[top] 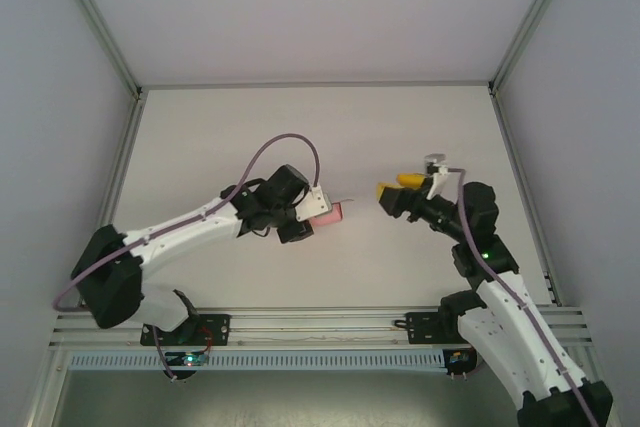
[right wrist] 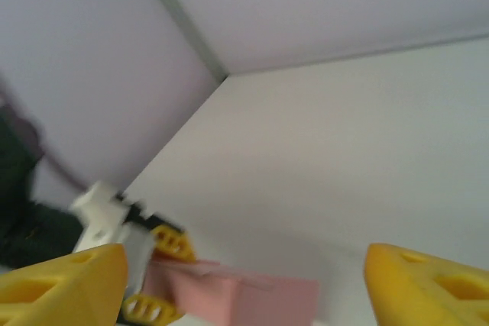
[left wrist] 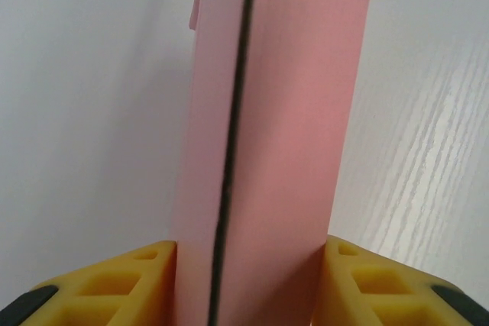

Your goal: Assemble paper box

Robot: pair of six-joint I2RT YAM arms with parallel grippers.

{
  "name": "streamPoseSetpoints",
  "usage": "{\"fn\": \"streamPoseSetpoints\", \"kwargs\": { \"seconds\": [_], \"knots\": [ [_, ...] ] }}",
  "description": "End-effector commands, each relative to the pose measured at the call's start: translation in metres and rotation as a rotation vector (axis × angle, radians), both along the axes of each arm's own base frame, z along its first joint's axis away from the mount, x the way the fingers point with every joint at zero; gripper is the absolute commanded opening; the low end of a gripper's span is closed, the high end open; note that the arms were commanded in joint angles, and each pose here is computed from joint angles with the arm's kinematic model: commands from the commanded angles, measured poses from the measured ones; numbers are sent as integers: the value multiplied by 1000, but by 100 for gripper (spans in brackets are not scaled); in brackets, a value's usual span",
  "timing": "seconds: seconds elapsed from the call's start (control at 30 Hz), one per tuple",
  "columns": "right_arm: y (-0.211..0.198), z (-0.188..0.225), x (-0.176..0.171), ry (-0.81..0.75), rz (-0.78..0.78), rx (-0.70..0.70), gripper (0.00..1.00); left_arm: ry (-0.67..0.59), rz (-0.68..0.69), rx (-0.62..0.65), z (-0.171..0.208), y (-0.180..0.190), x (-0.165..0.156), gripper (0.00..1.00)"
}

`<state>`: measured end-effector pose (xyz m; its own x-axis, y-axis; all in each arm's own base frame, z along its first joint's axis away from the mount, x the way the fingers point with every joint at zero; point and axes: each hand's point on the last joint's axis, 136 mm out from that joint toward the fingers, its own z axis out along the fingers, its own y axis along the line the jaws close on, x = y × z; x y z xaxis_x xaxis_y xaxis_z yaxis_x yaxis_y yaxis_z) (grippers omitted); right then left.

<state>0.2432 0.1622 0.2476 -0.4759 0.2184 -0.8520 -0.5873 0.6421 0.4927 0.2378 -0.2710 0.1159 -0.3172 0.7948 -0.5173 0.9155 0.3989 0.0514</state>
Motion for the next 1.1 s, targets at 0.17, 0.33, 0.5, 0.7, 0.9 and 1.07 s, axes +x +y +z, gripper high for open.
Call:
{"fn": "streamPoseSetpoints", "kwargs": {
  "seconds": [0.17,0.33,0.5,0.7,0.9,1.07],
  "knots": [
    [50,-53,-1,-28,243,-362,68,263,22,28,-18,-1,-13,47],
    [56,-65,22,-25,232,-403,57,332,-7,-15,-23,-7,-14,53],
    [64,-78,22,18,303,-424,51,350,6,12,-31,-4,-11,57],
    [50,-93,39,53,230,-503,51,374,4,35,-37,-5,-9,56],
    [52,-105,39,105,285,-520,35,373,-3,35,-37,-7,-8,56],
    [50,-111,42,121,286,-552,36,375,-20,34,-37,-7,-10,56]
  ]
}}
